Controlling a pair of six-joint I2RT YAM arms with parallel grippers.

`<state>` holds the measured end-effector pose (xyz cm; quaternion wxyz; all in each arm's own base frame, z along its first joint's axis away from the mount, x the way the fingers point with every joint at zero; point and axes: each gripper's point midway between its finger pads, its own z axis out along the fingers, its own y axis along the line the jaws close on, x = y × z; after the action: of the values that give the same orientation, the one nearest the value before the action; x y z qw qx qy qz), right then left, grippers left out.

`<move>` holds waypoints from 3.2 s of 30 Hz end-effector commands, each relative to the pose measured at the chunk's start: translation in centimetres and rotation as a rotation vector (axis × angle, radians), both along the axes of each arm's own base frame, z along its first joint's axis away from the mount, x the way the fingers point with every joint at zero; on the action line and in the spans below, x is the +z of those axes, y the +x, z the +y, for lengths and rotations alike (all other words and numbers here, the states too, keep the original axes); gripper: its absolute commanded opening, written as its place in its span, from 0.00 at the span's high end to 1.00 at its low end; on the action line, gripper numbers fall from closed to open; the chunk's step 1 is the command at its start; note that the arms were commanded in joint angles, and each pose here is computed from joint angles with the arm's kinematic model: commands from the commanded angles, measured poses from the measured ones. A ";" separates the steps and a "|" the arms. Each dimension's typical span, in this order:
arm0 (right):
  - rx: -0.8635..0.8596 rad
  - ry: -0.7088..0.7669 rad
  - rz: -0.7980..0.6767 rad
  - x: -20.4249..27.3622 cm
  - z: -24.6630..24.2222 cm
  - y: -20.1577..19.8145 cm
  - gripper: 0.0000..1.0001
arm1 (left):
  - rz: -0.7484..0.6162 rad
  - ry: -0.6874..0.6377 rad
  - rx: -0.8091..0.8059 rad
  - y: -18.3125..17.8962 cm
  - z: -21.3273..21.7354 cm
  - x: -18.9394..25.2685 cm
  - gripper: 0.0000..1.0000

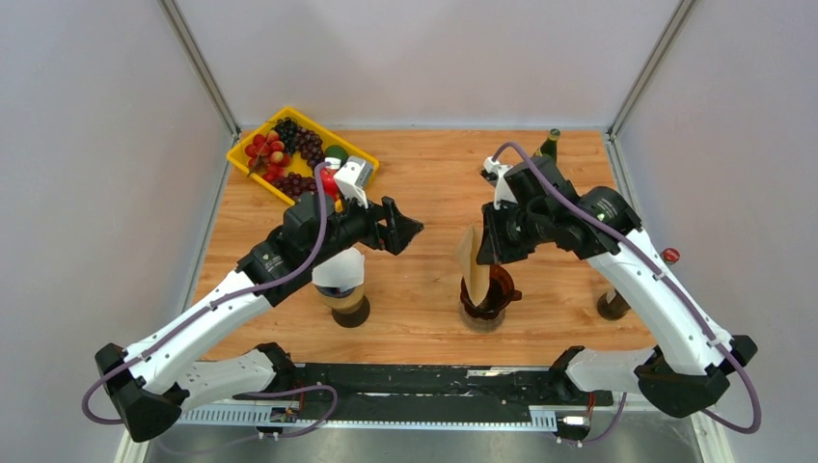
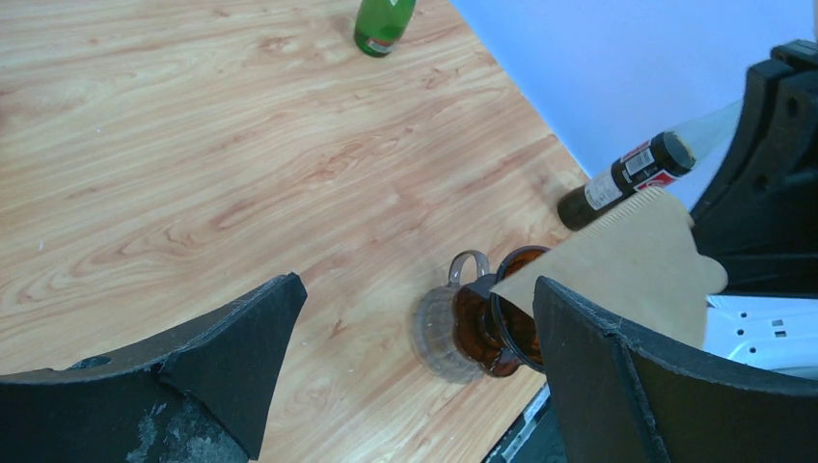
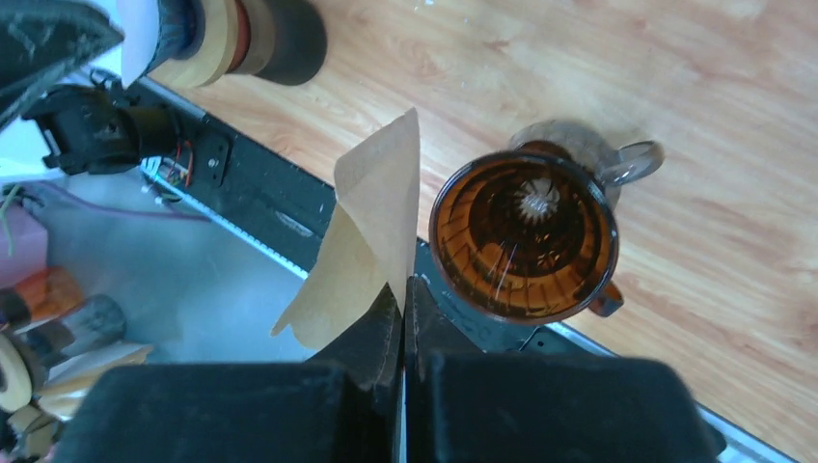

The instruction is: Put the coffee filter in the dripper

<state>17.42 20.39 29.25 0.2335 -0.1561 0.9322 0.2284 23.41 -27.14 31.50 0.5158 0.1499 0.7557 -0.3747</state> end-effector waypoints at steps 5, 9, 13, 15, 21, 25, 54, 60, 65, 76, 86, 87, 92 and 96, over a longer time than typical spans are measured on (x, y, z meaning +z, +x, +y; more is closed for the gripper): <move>-0.043 0.041 0.131 -1.3 -2.4 -4.8 1.00 | 0.002 0.006 -0.067 -0.3 -1.4 -0.7 0.00; -0.059 0.023 0.148 -2.4 -3.1 -5.1 1.00 | 0.021 0.009 -0.082 -0.3 -1.8 -1.3 0.00; -0.072 -0.040 0.169 -4.1 -3.5 -4.2 1.00 | 0.036 0.009 -0.088 -0.2 -2.1 -1.7 0.00; -0.074 -0.070 0.184 -4.8 -3.5 -3.6 1.00 | 0.041 0.013 -0.086 -0.2 -2.1 -2.0 0.00; -0.105 -0.117 0.184 -5.4 -4.0 -1.5 1.00 | 0.042 0.019 -0.090 -0.2 -2.1 -2.2 0.00; -0.112 -0.146 0.207 -6.2 -4.3 -0.9 1.00 | 0.036 0.028 -0.132 -0.6 -2.6 -1.9 0.00; -0.184 -0.286 0.011 -4.8 -7.5 2.1 0.51 | 0.070 0.119 -0.081 -0.2 -1.4 -3.2 0.00; -0.147 -0.275 0.009 -4.7 -7.2 1.8 0.52 | 0.091 0.167 -0.036 0.0 -0.3 -4.7 0.00; -0.136 -0.255 -0.027 -3.6 -6.9 2.1 0.59 | 0.110 0.186 -0.005 -0.2 0.6 -5.8 0.00; -0.055 -0.217 0.036 -4.7 -5.2 0.6 0.75 | 0.109 0.186 0.004 -0.2 0.9 -5.8 0.00; -0.011 -0.217 0.103 -6.9 -3.9 -0.2 0.79 | 0.107 0.190 0.030 0.1 1.2 -5.8 0.00; -0.010 -0.215 0.102 -7.0 -3.7 -0.2 0.79 | 0.107 0.191 0.032 0.1 1.2 -5.8 0.00; -0.034 -0.247 0.092 -7.9 -3.2 0.2 0.75 | 0.105 0.192 0.043 0.2 1.4 -5.8 0.00; -0.061 -0.298 0.071 -8.9 -3.3 0.6 0.72 | 0.103 0.193 0.049 0.2 1.6 -5.8 0.00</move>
<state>16.89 16.83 20.95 0.1558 -0.1692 0.9672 0.1080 23.68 -26.01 24.91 0.4544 0.1639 0.8242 -0.2955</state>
